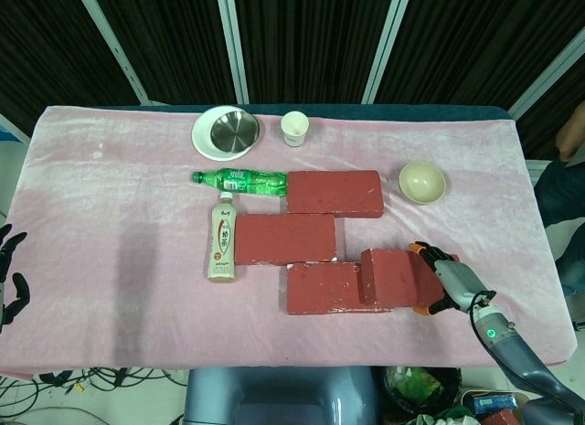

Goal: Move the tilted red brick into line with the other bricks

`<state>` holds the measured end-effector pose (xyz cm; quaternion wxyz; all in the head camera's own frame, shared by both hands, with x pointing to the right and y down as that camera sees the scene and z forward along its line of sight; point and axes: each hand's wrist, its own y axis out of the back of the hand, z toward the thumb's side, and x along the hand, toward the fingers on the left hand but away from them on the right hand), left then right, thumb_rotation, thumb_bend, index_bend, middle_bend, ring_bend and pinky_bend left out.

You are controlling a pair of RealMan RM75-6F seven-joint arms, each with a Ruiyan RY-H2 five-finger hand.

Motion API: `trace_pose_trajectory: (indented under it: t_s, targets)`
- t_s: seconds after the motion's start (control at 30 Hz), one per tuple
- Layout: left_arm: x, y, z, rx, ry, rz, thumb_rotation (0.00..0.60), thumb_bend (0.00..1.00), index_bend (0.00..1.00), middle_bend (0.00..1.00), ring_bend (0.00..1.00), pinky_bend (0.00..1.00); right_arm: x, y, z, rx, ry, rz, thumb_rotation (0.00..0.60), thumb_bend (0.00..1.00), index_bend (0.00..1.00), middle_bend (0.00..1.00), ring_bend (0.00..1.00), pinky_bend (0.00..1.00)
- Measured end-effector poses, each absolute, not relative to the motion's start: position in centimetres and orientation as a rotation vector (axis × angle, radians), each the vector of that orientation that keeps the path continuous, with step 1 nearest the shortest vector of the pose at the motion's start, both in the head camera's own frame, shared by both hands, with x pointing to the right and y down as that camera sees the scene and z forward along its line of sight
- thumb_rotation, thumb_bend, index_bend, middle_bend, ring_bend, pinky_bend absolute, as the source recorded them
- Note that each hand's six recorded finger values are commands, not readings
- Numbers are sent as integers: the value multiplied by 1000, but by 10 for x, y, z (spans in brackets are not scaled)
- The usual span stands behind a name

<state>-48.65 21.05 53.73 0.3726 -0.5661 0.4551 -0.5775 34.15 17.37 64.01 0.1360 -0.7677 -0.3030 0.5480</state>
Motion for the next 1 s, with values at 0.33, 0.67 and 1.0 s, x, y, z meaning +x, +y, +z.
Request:
trace_pose_trajectory:
  t_s: [0.33,0.67,1.0]
  targets:
    - [-487,210,538,-1449,1165,-1486,600,735,151,42,0,0,340,171,645,-2221,-881,1595,600,0,0,0,0,92]
    - [-488,210,538,-1443,1167,-1491,600,735,151,42,0,0,336,168,649,-2236,-868,1603,600,0,0,0,0,91]
    - [-489,210,537,-1436,1178,-1493,600,735,151,42,0,0,334,169,651,-2255,-848,1619,600,0,0,105,57,91]
